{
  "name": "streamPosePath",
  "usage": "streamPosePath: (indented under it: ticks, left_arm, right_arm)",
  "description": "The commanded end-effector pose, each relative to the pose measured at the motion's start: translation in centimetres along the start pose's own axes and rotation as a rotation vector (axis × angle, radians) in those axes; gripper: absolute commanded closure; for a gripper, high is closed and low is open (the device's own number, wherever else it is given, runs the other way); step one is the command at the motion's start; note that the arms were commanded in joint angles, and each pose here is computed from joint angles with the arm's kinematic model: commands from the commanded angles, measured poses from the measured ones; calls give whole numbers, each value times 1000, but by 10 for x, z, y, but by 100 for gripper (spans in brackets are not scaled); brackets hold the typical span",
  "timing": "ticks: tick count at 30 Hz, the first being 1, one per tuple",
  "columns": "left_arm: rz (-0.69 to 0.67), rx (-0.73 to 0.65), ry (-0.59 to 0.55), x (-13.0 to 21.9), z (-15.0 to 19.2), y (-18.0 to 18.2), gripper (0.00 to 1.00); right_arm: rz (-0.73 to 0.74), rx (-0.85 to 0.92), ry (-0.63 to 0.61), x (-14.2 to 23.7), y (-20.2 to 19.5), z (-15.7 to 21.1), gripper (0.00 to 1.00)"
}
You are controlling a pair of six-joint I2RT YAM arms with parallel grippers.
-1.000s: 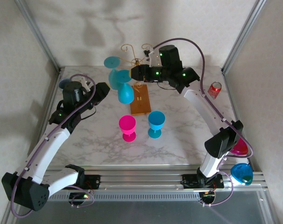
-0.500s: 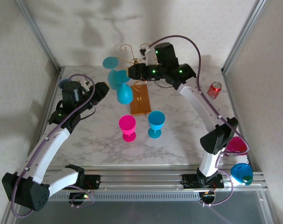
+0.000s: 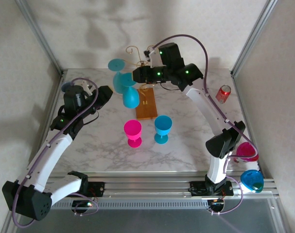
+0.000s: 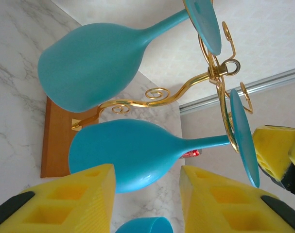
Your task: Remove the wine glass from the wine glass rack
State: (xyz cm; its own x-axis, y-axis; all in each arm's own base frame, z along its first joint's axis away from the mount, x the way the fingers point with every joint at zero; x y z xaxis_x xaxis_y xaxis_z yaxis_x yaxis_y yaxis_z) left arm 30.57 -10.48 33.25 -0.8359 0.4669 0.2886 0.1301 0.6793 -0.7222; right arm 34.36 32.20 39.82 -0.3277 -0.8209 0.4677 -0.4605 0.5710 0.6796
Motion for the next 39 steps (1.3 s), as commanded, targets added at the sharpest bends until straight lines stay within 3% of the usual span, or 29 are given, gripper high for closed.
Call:
streamPosePath:
  ticks: [1, 28, 39]
  left_arm:
    - [30, -19, -18, 5, -3, -3, 61]
    - [34, -9, -29, 9, -5, 5, 61]
    - [28, -6, -26, 8, -6, 8, 61]
  right_arm:
    - [22, 24, 33, -4, 4, 6, 54]
    - [82, 46, 35, -10, 5, 2, 52]
    - [61, 36, 23, -12, 7, 0, 56]
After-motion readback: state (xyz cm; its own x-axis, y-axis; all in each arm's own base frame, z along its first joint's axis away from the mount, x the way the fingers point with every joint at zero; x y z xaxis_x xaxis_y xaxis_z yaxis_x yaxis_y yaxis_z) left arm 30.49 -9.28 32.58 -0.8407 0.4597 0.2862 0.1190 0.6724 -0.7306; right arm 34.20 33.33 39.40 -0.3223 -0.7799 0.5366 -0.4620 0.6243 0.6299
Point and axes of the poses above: each hand's point on the last joint's axis, 136 mm out from that joint toward the fingers, its own x axis back along the fingers, its own y axis along the line the jaws close on, z = x × y, the point moved 5 cm from there along x, back along the fingers, and after that the axes turned 10 degrees about -x, right-handed, at the moved point
